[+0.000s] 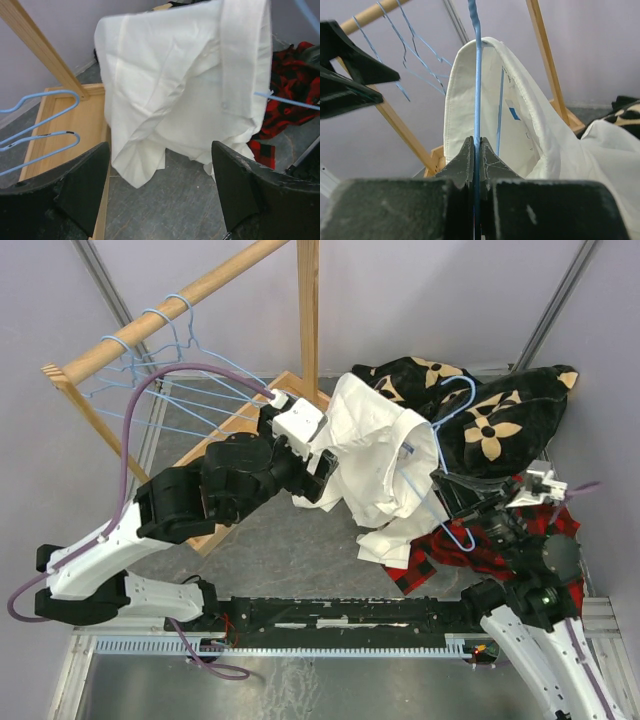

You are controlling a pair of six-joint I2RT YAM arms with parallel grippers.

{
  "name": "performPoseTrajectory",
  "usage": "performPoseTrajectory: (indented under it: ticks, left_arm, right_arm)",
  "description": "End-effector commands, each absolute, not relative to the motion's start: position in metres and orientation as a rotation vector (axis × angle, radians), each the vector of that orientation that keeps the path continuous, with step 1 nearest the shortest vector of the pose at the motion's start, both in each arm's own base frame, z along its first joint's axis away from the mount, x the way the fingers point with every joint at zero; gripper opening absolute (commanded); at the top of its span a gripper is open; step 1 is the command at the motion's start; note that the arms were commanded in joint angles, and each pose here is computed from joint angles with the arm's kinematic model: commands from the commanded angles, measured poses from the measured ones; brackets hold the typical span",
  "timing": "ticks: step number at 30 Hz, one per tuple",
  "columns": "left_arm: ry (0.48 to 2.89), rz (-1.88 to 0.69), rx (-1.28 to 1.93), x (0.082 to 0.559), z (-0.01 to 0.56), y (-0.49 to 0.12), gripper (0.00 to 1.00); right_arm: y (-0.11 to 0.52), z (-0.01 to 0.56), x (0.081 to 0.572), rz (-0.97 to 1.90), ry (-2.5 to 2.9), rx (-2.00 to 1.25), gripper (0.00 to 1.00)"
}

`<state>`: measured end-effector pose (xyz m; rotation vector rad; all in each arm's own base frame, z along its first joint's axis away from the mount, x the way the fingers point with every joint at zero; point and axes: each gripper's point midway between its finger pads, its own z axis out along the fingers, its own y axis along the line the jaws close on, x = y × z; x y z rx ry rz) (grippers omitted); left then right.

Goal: Place the shirt on the hanger
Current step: Hang the shirt on the hanger.

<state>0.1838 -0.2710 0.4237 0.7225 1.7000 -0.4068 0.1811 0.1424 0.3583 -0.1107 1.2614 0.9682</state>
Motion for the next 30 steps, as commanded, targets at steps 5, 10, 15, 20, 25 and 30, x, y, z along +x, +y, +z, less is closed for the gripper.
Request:
performPoseTrajectory:
  ticks: [5, 10, 15, 20, 25, 30]
  left_arm:
    - [1.595, -0.288, 0.735, 0.202, 0.426, -0.277, 0.92]
    - [1.544, -0.222, 0.754, 0.214, 0.431, -0.291, 0.93]
    - [1.465, -0.145, 0.711, 0.231, 0.445, -0.305, 0.93]
    - [1.38, -0.055, 0.632, 0.246, 0.465, -0.308, 0.92]
    - [1.322, -0.048, 0.578, 0.253, 0.489, -0.312, 0.68]
    - [1.304, -0.021, 0.548, 0.26, 0.509, -0.305, 0.14]
  right_arm:
    - [0.104, 0.466, 0.126, 0.86, 1.033, -0.127, 0.0]
    - [0.091, 0.498, 0.098, 0.827, 0.985, -0.151, 0.0]
    - [0.084, 0.521, 0.076, 0.835, 0.958, -0.162, 0.0]
    - [0.08, 0.529, 0.06, 0.83, 0.955, -0.185, 0.0]
    - [0.075, 0.531, 0.048, 0.802, 0.956, -0.204, 0.0]
    - [0.069, 0.526, 0.038, 0.768, 0.979, -0.233, 0.0]
